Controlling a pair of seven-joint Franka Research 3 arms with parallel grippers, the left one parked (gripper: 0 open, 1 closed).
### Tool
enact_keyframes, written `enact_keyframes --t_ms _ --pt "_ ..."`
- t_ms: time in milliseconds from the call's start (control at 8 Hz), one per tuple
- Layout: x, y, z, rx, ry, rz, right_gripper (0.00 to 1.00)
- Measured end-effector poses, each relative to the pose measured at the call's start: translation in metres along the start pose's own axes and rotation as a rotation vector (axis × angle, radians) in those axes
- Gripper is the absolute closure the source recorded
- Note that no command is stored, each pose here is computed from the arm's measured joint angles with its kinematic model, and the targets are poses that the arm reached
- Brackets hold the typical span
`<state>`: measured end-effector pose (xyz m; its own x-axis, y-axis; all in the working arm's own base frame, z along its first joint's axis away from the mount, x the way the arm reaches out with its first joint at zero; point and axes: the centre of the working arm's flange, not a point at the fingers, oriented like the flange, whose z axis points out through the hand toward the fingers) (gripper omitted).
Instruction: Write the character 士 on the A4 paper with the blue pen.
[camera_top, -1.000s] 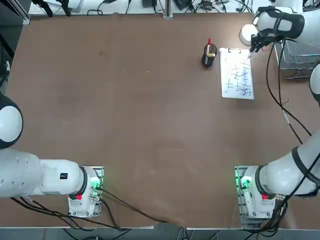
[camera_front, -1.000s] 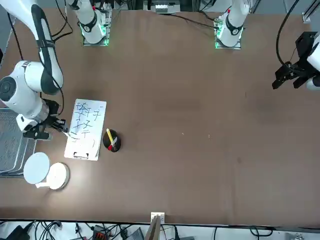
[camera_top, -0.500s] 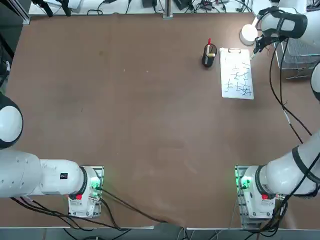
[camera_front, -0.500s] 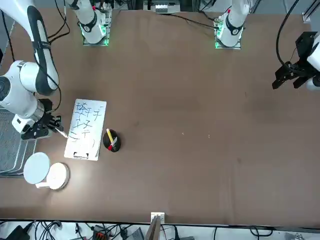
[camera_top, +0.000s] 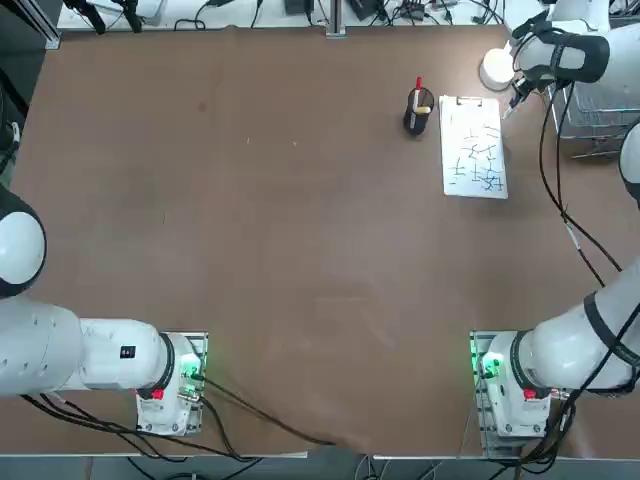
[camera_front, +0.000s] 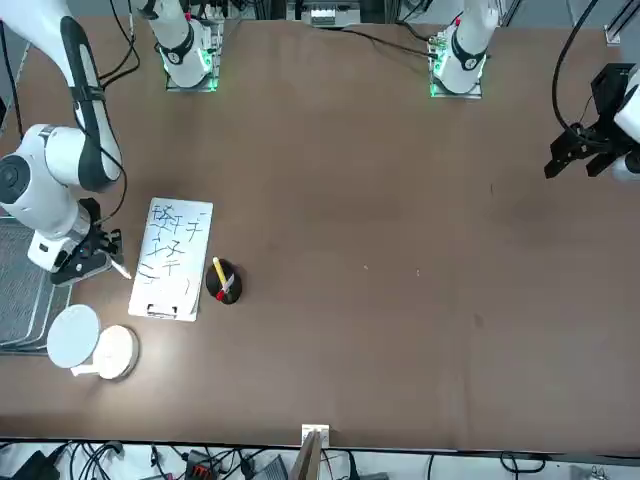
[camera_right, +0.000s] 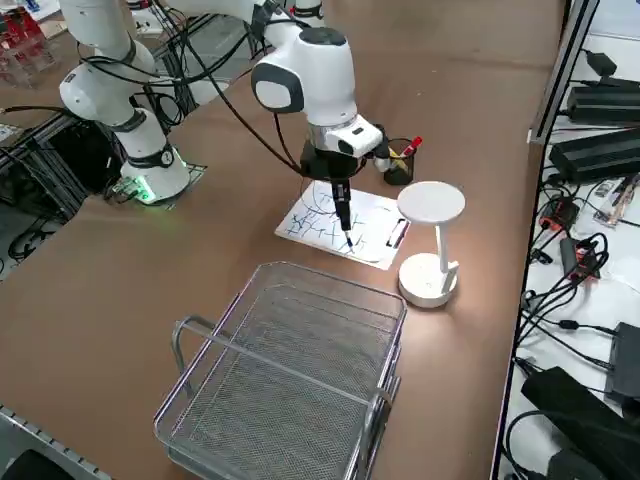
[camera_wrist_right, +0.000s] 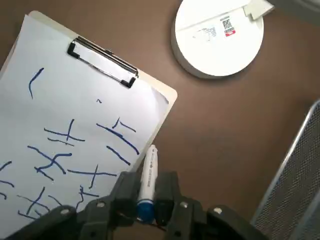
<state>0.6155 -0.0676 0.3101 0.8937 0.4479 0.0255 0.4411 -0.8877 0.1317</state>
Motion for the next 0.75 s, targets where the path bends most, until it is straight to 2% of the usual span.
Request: enact_keyframes --t_ms 750 --pt "0.0061 -0.0059 -0.0008 -0.014 0.014 -0.265 0.79"
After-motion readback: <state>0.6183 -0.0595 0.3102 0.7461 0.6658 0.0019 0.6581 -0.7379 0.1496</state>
